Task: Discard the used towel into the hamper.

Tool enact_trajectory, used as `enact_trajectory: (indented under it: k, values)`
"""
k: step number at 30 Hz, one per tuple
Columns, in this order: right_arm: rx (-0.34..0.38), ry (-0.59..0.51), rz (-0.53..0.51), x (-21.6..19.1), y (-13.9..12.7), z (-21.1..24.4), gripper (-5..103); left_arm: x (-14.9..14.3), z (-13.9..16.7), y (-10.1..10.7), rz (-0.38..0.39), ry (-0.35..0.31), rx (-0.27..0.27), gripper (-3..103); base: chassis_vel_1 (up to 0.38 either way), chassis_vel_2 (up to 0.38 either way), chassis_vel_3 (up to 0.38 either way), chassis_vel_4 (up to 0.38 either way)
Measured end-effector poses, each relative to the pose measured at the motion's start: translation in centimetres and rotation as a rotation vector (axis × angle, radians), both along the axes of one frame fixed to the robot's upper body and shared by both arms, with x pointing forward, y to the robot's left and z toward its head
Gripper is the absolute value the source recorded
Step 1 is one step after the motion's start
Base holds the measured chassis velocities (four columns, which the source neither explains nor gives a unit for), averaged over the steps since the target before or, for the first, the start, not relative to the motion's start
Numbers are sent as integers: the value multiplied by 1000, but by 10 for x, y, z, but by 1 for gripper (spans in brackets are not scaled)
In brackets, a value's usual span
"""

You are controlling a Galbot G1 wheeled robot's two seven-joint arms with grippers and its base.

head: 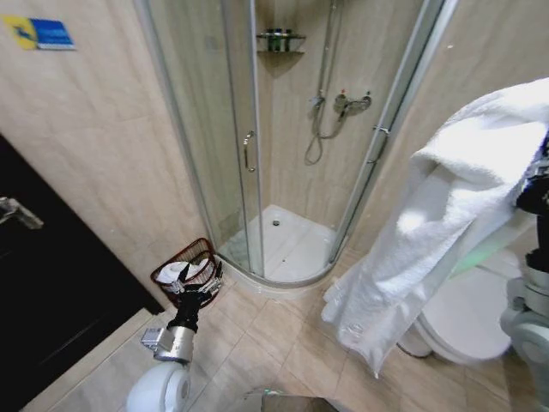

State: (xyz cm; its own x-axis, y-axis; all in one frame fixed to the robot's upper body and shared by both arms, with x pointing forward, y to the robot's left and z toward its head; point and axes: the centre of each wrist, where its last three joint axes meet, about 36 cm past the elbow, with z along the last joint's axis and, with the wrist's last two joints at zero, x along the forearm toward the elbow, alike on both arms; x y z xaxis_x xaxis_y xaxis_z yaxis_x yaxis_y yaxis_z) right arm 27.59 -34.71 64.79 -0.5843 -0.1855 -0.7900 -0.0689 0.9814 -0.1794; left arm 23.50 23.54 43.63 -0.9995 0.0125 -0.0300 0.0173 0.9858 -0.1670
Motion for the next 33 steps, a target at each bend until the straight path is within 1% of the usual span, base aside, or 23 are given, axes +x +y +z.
enact_trajectory:
  k: [23,33]
  values:
    - [0,0,1,0,1,0,7,0,0,0,0,0,0,100,127,122,123,129]
    - [1,29,8,2,5,-7,7,0,0,0,0,0,0,100,124,119,125,116]
